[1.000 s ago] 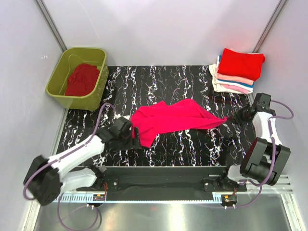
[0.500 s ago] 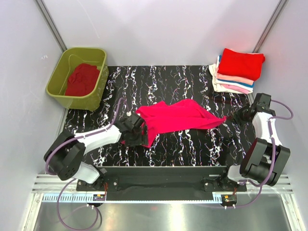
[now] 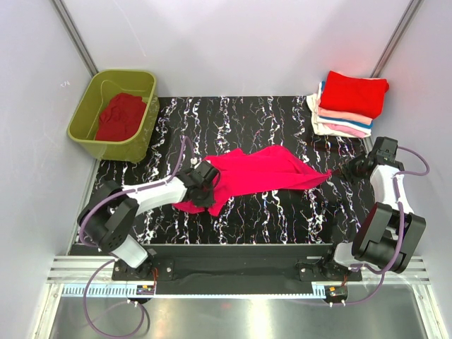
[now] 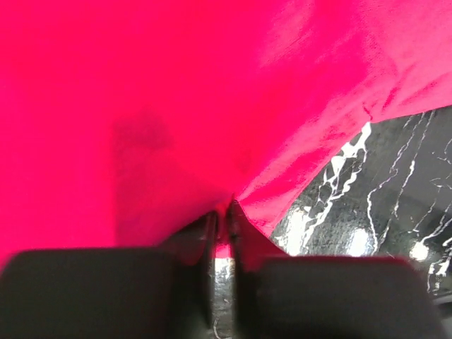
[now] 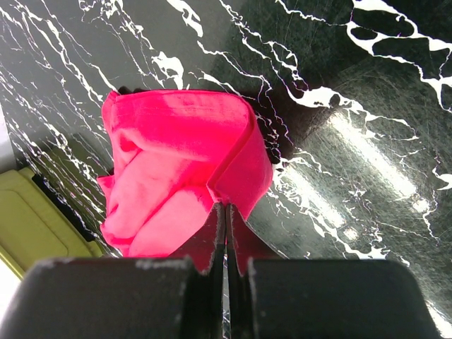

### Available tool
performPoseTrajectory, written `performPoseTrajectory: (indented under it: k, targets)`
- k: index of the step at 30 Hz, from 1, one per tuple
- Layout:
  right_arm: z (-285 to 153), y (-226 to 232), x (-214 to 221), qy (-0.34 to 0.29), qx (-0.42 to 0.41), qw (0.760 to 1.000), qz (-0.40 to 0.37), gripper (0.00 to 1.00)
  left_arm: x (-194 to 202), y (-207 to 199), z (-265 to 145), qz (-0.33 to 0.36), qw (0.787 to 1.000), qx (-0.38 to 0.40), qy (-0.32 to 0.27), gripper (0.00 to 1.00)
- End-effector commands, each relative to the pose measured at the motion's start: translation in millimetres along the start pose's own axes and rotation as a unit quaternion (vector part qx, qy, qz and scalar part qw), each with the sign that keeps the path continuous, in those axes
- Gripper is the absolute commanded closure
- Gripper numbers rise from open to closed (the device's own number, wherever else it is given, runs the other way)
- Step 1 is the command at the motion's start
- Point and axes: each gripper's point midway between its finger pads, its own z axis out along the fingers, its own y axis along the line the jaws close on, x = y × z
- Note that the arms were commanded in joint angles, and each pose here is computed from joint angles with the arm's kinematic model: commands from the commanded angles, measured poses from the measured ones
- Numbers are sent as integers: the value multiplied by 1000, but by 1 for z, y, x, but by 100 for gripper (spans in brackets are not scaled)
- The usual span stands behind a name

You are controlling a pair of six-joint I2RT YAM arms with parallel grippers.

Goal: Fold and stack the t-shirts
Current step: Flatten the tshirt out

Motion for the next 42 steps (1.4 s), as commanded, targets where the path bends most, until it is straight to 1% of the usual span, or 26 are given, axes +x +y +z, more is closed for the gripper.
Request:
performPoseTrajectory:
  k: [1,3,6,7,8,9,10,11,12,14,15,18,19,23,26,27,28,29,30,31,32,34,35,37,40,42]
  targets:
    - [-4,7,-2,-7,-19,1000,-12,100,-13,-5,-6,7,1000,-3,-24,100]
    - [-6,8,0,-2,-22,1000,-9,100,-19,-7,-17,11,999,-4,-32,100]
    - [-25,30,4,7,-58,998,-3,100,-29,-12,-48,19,999,1,-41,100]
    - [-38,45,2,3,-82,997,-7,100,-36,-16,-68,20,998,14,-59,100]
    - [-78,77,-4,-20,-123,992,-17,100,-54,-15,-118,21,995,13,-96,100]
    - [-78,77,-4,-20,-124,992,-18,100,-50,-10,-129,23,995,13,-97,100]
    - [-88,83,-5,-25,-131,991,-22,100,-67,-13,-155,17,990,19,-136,100]
    - [-99,87,-1,-25,-135,990,-26,100,-73,-11,-173,17,987,23,-155,100]
    - [-114,100,-2,-29,-154,987,-32,100,-83,-11,-211,19,980,42,-192,100]
    - [-136,115,4,-29,-186,981,-37,100,-94,-8,-248,26,971,52,-231,100]
    - [-144,120,6,-27,-196,980,-31,100,-99,-7,-280,42,963,70,-259,100]
    - [-176,139,13,-31,-224,973,-49,100,-105,-5,-331,76,945,96,-303,100]
    - [-183,144,18,-32,-226,971,-63,100,-105,-5,-341,88,941,103,-311,100]
    - [-220,160,12,-90,-232,964,-91,100,-104,4,-385,124,915,125,-364,100]
    - [-227,168,-6,-140,-242,956,-90,100,-108,3,-408,129,898,144,-396,100]
    - [-228,170,-10,-143,-243,956,-84,100,-110,3,-417,125,893,150,-406,100]
    - [-225,174,-13,-135,-246,956,-85,100,-112,2,-422,120,890,153,-413,100]
    - [-240,195,-3,-108,-298,941,-117,100,-113,2,-425,119,889,154,-415,100]
    - [-246,204,1,-91,-314,937,-125,100,-115,2,-439,116,882,163,-427,100]
    - [-242,206,4,-67,-306,942,-124,100,-115,0,-447,118,878,170,-432,100]
    - [-266,217,6,-88,-319,930,-162,100,-115,0,-456,121,871,178,-442,100]
    - [-291,218,9,-131,-306,924,-188,100,-113,0,-479,127,853,200,-465,100]
    - [-313,215,4,-186,-288,918,-201,100,-110,4,-498,134,837,211,-487,100]
    - [-347,217,21,-224,-307,895,-234,100,-102,3,-514,157,817,233,-503,100]
    - [-390,210,41,-278,-323,863,-271,100,-85,9,-546,198,776,262,-538,100]
    - [-409,200,41,-316,-315,855,-266,100,-73,16,-568,219,749,274,-562,100]
